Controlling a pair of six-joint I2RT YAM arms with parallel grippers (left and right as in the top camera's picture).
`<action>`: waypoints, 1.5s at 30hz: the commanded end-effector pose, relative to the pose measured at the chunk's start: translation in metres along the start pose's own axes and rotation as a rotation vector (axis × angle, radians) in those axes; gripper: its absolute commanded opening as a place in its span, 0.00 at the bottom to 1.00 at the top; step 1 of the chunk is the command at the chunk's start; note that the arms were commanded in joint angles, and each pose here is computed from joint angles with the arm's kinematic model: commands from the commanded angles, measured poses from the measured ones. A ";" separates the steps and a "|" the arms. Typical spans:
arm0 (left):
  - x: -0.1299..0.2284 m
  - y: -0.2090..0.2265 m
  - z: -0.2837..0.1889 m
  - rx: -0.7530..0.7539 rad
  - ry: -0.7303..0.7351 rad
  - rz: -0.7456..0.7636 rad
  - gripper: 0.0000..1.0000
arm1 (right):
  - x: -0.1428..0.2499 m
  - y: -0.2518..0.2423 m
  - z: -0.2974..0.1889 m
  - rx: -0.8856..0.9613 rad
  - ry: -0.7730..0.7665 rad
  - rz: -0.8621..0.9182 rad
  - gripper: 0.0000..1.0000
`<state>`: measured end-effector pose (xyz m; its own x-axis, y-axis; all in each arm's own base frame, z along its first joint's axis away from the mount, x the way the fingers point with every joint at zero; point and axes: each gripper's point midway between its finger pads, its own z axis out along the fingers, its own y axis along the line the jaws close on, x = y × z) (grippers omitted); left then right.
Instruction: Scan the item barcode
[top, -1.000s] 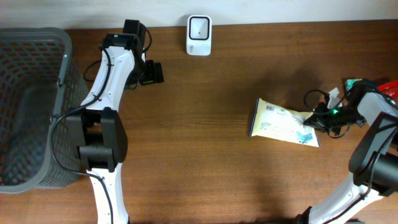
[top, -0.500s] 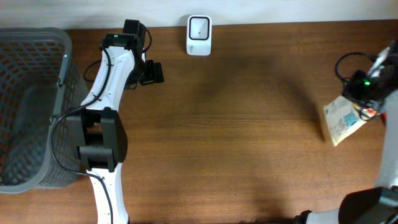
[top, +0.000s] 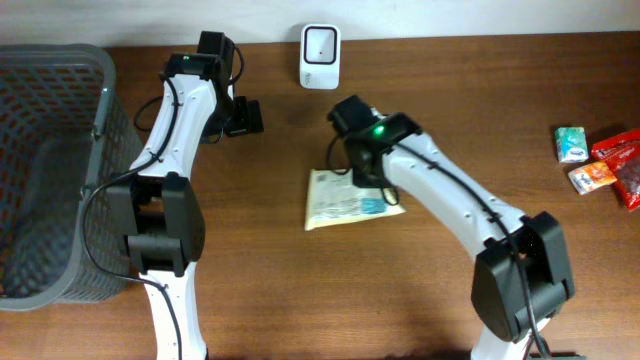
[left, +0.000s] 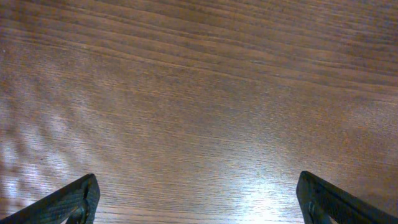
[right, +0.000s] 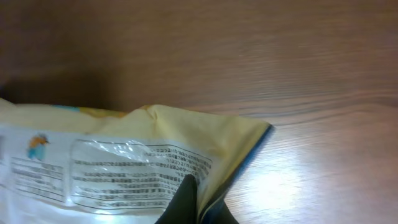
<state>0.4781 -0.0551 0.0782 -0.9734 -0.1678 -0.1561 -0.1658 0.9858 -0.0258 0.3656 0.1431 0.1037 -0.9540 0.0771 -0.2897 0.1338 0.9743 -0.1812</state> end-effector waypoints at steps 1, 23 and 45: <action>0.000 0.005 0.006 -0.018 0.009 -0.017 0.99 | -0.043 -0.089 -0.024 0.208 -0.066 0.144 0.04; 0.000 0.005 0.006 -0.018 0.009 -0.017 0.99 | -0.059 -0.006 0.041 0.289 -0.110 -0.126 0.04; 0.000 0.005 0.006 -0.018 0.009 -0.017 0.99 | -0.134 -0.109 0.039 0.634 -0.258 -0.052 0.04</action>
<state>0.4781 -0.0551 0.0782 -0.9733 -0.1682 -0.1564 -0.1662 0.9858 -0.0259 0.4838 -0.0342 0.1510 -0.8650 -0.0054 -0.5017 0.3951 0.6090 -0.6878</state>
